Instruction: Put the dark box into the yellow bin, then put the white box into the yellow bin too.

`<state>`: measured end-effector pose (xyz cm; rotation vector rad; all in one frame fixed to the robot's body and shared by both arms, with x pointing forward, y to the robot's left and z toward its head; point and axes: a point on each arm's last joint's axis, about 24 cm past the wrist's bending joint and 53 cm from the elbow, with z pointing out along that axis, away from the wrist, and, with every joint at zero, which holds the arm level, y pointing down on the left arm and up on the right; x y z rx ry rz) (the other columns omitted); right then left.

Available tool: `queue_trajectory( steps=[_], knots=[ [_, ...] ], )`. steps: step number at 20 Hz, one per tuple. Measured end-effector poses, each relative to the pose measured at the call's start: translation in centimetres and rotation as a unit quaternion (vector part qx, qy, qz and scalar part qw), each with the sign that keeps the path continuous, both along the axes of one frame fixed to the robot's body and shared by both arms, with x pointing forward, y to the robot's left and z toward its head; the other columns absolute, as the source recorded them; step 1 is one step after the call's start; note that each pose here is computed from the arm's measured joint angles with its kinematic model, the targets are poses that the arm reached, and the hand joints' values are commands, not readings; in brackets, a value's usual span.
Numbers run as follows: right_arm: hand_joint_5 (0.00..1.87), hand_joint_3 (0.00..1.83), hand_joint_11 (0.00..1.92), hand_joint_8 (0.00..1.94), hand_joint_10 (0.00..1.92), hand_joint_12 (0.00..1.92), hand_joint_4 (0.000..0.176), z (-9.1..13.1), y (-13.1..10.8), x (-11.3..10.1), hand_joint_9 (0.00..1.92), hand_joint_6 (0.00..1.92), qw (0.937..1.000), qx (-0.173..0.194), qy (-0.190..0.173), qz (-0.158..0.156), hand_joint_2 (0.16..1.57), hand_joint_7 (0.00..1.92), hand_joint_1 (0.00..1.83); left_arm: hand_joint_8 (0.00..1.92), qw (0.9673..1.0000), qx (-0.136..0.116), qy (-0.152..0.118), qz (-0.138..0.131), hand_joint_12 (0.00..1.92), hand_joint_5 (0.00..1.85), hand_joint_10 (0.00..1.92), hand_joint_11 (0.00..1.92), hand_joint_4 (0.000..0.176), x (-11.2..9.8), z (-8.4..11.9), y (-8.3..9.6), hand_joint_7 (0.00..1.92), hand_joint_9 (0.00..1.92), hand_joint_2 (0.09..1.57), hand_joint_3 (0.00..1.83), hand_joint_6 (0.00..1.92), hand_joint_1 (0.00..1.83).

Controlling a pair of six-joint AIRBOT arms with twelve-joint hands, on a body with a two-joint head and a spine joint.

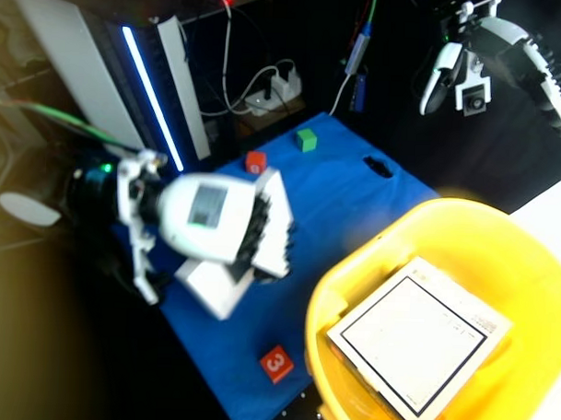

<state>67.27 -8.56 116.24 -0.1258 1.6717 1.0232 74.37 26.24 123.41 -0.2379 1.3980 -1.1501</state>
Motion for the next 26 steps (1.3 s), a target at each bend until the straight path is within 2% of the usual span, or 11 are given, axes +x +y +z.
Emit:
queue_trajectory(
  steps=[1,2,5,7,9,13,18,22,23,25,26],
  knots=[
    [1.03,0.0,0.8,1.4,1.69,1.91,0.0,0.9,0.3,0.2,0.85,0.6,0.9999,-0.001,-0.012,0.004,1.14,0.89,1.25,0.0,1.0,0.002,0.0,0.001,0.07,0.21,0.01,0.15,0.16,0.0,-0.1,0.0,0.22,0.19,0.77,0.0,0.0,0.98],
    [1.04,0.0,1.02,1.82,1.87,1.92,0.0,1.7,0.5,0.3,0.95,0.8,0.9997,0.001,-0.022,0.006,1.1,0.86,1.19,0.0,1.0,0.002,0.001,0.001,0.07,0.19,0.0,0.13,0.167,0.0,-0.1,0.0,0.22,0.18,0.78,0.0,0.0,0.98],
    [1.1,0.0,1.23,1.91,1.92,1.92,0.0,4.8,0.9,0.9,1.16,0.78,0.9983,0.017,-0.055,0.008,1.07,1.01,1.19,0.0,1.0,0.003,0.005,0.003,0.07,0.17,0.01,0.12,0.141,0.1,-0.3,0.0,0.23,0.2,0.78,0.0,0.0,0.98],
    [1.1,0.0,1.21,1.61,1.92,1.92,0.0,6.1,1.3,1.0,1.14,0.78,0.9972,0.018,-0.071,0.013,1.06,1.05,1.19,0.0,1.0,0.004,0.008,0.004,0.07,0.16,0.0,0.12,0.127,0.2,-0.5,0.0,0.21,0.19,0.78,0.0,0.0,0.97],
    [1.09,0.0,1.26,1.78,1.92,1.92,0.0,8.1,1.7,1.1,1.17,0.78,0.995,0.021,-0.096,0.017,1.06,1.05,1.19,0.0,0.9999,0.004,0.009,0.003,0.07,0.16,0.0,0.12,0.134,0.2,-0.6,-0.1,0.21,0.18,0.78,0.0,0.0,0.96],
    [1.18,0.0,0.97,0.95,1.67,1.88,0.0,11.2,1.8,1.4,1.01,0.44,0.9906,0.034,-0.131,0.016,1.05,1.15,1.29,0.0,0.9999,0.006,0.011,0.002,0.07,0.13,0.0,0.12,0.141,0.2,-0.8,-0.3,0.17,0.18,0.78,0.0,0.0,0.92],
    [1.1,0.0,0.91,1.27,1.69,1.92,0.0,14.2,1.8,2.2,0.94,0.56,0.9829,0.025,-0.183,0.004,1.1,0.98,1.25,0.0,0.9999,0.006,0.01,0.001,0.07,0.07,0.0,0.09,0.171,0.2,-0.8,-0.3,0.13,0.13,0.78,0.0,0.0,0.92],
    [1.16,0.0,0.9,1.2,1.72,1.92,0.0,14.9,2.7,2.3,0.89,0.41,0.9766,0.003,-0.215,0.005,1.08,1.01,1.27,0.0,0.9998,0.014,0.009,-0.007,0.08,0.0,0.01,0.11,0.126,0.0,-0.9,-0.8,0.1,0.14,0.78,0.0,0.0,0.88],
    [1.11,0.0,0.72,1.35,1.68,1.92,0.0,15.1,3.0,2.6,0.77,0.54,0.9752,0.0,-0.221,0.006,1.11,0.92,1.25,0.0,0.9999,0.011,0.005,-0.013,0.08,0.02,0.0,0.1,0.161,-0.2,-0.8,-1.2,0.07,0.12,0.76,0.0,0.01,0.9],
    [1.13,0.0,0.62,1.28,1.65,1.92,0.0,15.7,3.2,3.0,0.71,0.68,0.9728,0.002,-0.231,0.004,1.06,0.85,1.2,0.0,0.9997,0.007,-0.004,-0.023,0.08,0.01,0.0,0.1,0.163,-0.7,-0.4,-1.7,0.05,0.12,0.76,0.0,0.0,0.91],
    [1.1,0.0,0.54,1.24,1.61,1.92,0.0,15.7,3.2,3.3,0.7,0.76,0.9724,0.0,-0.233,0.002,1.06,0.88,1.18,0.0,0.9995,0.0,-0.01,-0.029,0.09,0.0,0.01,0.11,0.124,-0.8,-0.3,-2.2,0.06,0.13,0.77,0.0,0.0,0.91]
  ],
)
